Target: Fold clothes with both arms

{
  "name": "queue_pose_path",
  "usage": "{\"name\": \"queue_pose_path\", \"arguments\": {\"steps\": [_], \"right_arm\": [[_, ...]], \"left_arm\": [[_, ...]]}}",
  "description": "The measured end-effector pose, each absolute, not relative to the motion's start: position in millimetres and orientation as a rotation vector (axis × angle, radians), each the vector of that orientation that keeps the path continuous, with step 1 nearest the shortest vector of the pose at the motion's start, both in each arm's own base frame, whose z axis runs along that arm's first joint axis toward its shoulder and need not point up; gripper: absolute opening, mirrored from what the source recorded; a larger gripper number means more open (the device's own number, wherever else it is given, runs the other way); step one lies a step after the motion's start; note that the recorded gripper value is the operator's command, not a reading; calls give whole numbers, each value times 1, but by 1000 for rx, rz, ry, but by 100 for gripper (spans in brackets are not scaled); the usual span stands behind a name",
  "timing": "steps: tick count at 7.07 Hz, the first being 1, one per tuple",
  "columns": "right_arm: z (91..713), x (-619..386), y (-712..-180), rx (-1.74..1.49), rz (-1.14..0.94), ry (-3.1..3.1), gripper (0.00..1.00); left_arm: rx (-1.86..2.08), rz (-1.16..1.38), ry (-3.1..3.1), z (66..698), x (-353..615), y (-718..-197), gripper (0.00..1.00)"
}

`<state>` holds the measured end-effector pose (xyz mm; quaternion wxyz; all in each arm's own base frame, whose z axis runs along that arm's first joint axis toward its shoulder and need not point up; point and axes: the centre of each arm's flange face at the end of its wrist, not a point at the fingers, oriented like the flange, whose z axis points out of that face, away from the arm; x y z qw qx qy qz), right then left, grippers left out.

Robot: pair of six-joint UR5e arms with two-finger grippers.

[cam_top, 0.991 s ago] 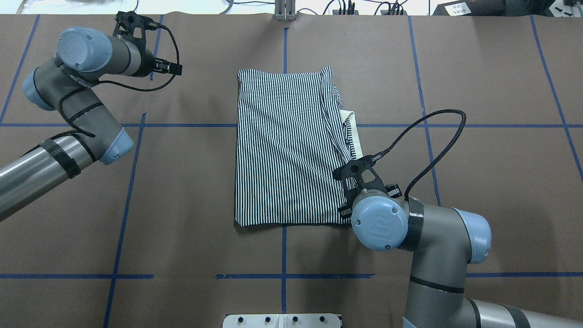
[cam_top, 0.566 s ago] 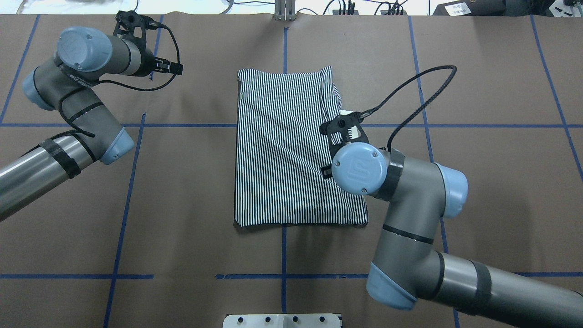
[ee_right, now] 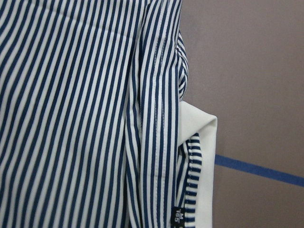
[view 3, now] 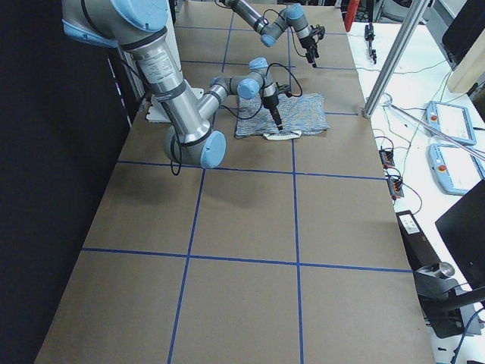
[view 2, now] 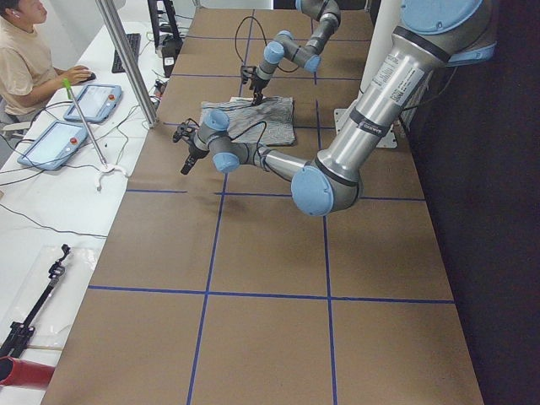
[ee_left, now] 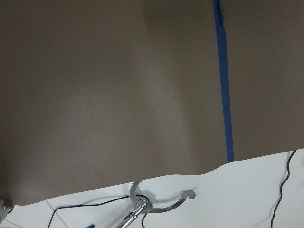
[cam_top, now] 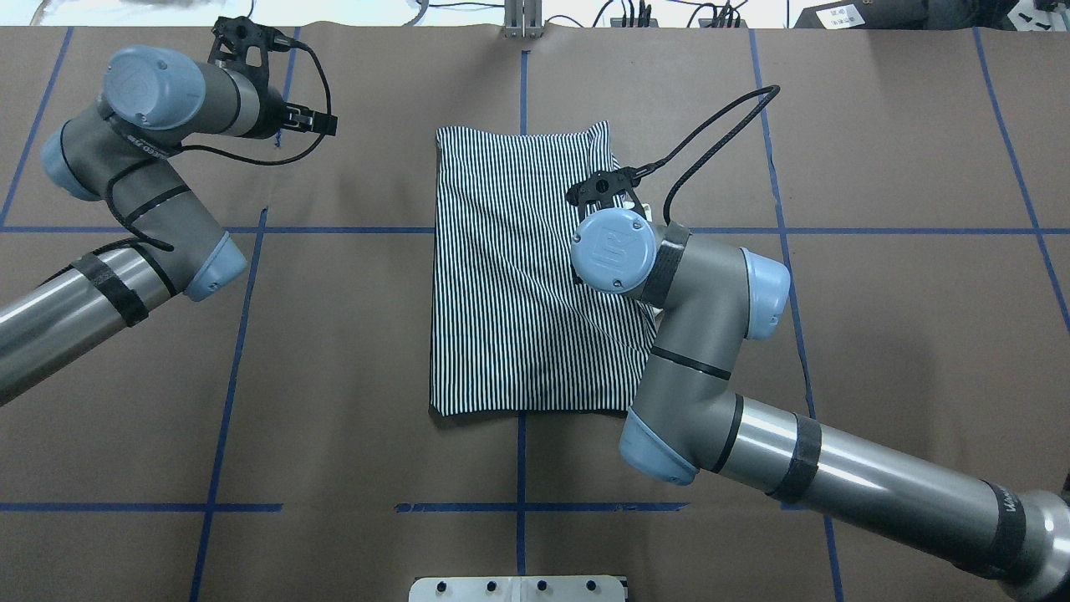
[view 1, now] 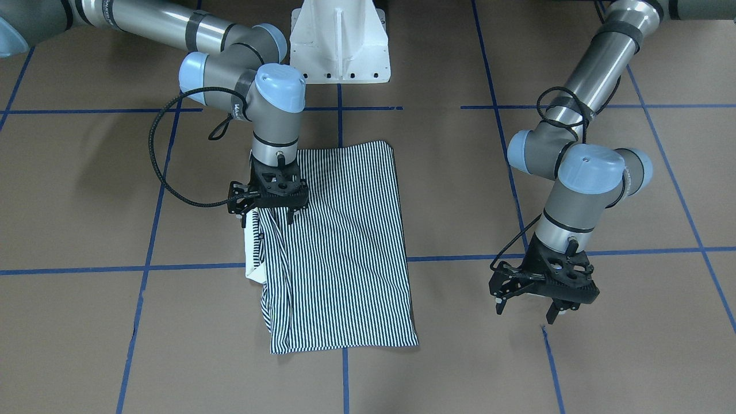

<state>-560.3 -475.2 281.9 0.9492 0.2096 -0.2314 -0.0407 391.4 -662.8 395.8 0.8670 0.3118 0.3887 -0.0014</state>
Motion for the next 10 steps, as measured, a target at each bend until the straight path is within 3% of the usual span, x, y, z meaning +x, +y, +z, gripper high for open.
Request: {"name": "queue_pose_path", "arguments": {"steps": [4,10], "right_arm": [[313,-553,-483,408,-162,-412,100],[375,-455,-530,388,-242,-347,100]], "left_arm": [[642,6,824,396,392,-661,100],[642,5,827,396,393,-661,100]]}}
